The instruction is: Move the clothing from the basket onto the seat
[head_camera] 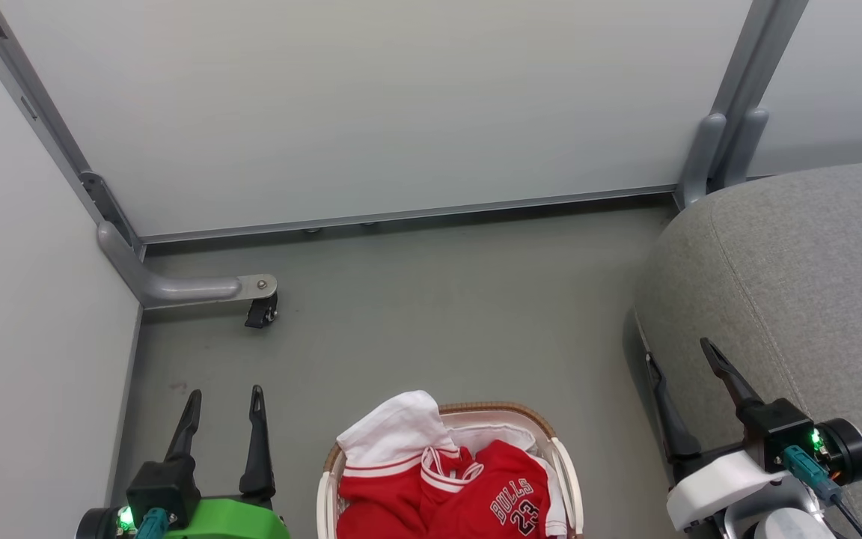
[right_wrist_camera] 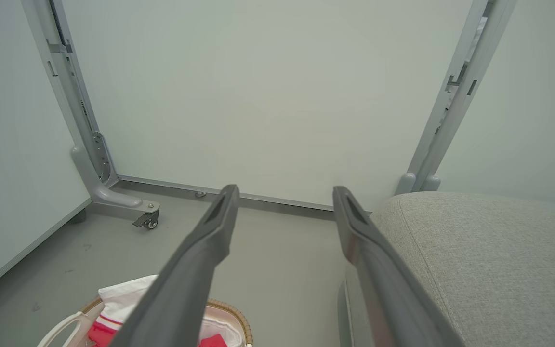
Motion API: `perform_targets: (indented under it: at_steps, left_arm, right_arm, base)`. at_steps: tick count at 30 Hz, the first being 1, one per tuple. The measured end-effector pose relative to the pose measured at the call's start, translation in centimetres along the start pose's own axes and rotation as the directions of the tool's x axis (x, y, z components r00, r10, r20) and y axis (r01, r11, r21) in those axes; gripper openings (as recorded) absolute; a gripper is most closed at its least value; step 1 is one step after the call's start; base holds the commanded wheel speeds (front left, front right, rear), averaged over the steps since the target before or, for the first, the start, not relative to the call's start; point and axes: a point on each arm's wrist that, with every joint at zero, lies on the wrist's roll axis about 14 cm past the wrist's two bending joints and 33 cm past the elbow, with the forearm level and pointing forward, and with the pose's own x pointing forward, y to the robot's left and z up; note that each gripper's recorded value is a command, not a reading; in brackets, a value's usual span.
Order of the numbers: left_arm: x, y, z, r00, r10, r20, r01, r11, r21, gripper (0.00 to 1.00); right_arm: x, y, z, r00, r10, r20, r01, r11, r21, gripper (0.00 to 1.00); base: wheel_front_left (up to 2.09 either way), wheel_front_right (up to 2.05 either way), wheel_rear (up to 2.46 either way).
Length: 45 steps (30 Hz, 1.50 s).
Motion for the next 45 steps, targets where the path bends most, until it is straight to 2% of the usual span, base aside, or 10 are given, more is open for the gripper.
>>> perform_targets:
  at_steps: [19, 26, 32, 35, 39, 42, 45]
  left_arm:
    - [0.0, -0.2, -0.7, 1.0, -0.006, -0.023, 0.006, 1.0, -0.002, 1.0]
    - [0.4, -1.7, -1.6, 0.996, -0.071, -0.051, 0.073, 0.997, 0.034, 1.0]
    - [3.2, -3.9, -2.8, 0.983, -0.159, -0.092, 0.165, 0.984, 0.07, 1.0]
    - [5.2, -5.5, -4.4, 0.963, -0.23, -0.14, 0.244, 0.965, 0.098, 1.0]
    - [7.0, -7.5, -8.8, 0.91, -0.315, -0.27, 0.349, 0.933, 0.091, 1.0]
    - [8.7, -9.2, -11.5, 0.86, -0.379, -0.341, 0.435, 0.894, 0.103, 1.0]
    - [8.5, -10.3, -16.0, 0.78, -0.423, -0.461, 0.513, 0.854, 0.085, 1.0]
  right_arm:
    - [0.0, -0.3, -0.1, 1.0, -0.011, -0.002, 0.011, 1.0, 0.006, 1.0]
    - [0.3, -0.8, -0.4, 1.0, -0.022, -0.007, 0.022, 1.0, 0.009, 1.0]
    - [2.2, -1.8, -0.6, 0.999, -0.039, -0.003, 0.039, 0.999, 0.002, 1.0]
    - [3.8, -2.4, -0.8, 0.999, -0.049, 0.007, 0.049, 0.999, 0.0, 1.0]
    - [5.7, -3.8, -2.1, 0.997, -0.077, -0.008, 0.077, 0.997, 0.01, 1.0]
    - [7.1, -4.9, -3.5, 0.995, -0.099, -0.025, 0.099, 0.995, 0.01, 1.0]
    - [7.7, -5.7, -5.8, 0.991, -0.115, -0.071, 0.116, 0.993, 0.012, 1.0]
  base:
    - [0.0, 0.0, 0.0]
    - [0.0, 0.0, 0.0]
    - [0.0, 0.0, 0.0]
    - [0.0, 0.0, 0.0]
    - [0.0, 0.0, 0.0]
    - [0.0, 0.0, 0.0]
    - [0.0, 0.0, 0.0]
